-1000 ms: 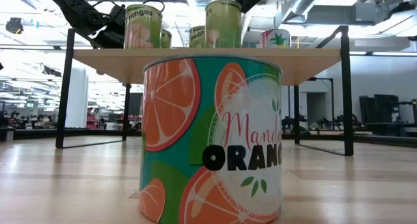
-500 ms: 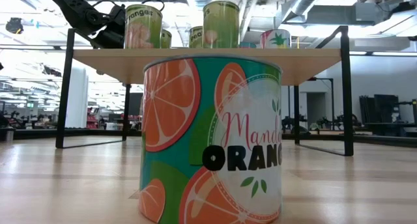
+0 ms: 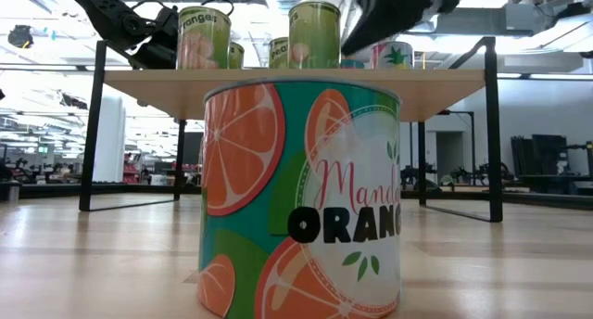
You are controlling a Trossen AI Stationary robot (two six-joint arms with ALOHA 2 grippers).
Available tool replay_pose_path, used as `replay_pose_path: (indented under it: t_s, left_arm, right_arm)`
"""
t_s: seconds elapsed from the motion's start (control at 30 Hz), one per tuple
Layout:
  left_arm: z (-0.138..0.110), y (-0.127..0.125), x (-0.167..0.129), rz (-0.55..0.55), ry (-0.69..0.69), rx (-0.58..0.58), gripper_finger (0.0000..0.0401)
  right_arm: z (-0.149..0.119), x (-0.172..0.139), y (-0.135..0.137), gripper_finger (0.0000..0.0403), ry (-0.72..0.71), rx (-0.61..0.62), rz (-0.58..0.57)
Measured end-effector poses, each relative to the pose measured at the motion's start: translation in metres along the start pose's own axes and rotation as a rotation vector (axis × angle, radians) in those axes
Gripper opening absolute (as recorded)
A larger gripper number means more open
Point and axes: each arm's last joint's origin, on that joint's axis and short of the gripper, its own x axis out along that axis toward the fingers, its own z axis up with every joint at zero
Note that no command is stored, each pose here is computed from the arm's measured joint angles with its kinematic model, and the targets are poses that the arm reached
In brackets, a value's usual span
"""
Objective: Pick and place cans onto a shelf
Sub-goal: Put the canned pears on the shelf aligned with the other canned pears, then put the canned mandarin oranges on the shelf aligned with the canned corn
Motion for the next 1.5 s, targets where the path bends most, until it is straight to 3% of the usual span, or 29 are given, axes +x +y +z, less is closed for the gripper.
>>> replay_pose_path:
  t_s: [0.37,0.8,0.97,1.17,1.37,1.5]
  left_arm:
    - [0.000,0.000,0.000,0.000,0.000,-0.009,0.0000]
    - [0.000,0.000,0.000,-0.001,-0.002,-0.010,0.0000]
    - [0.000,0.000,0.000,-0.002,0.000,-0.010,0.0000]
    - [0.002,-0.001,-0.001,0.000,-0.006,0.005,0.0000]
    - [0.007,-0.001,-0.006,0.009,-0.035,0.041,0.0000]
    - [0.011,-0.002,-0.010,0.014,-0.058,0.047,0.0000]
  right_arm:
    - [-0.007,0.032,-0.006,0.0007,0.075,0.069,-0.083]
    - [-0.001,0.029,-0.003,0.0009,0.024,0.073,-0.108]
    - [0.006,-0.006,0.008,0.0005,0.013,0.053,-0.050]
    - [-0.005,-0.048,0.017,0.0005,0.070,0.152,0.007]
    - [-0.006,-0.075,0.027,0.0005,-0.023,0.131,0.052]
    - [-0.025,-0.075,0.026,0.0003,-0.119,0.135,0.082]
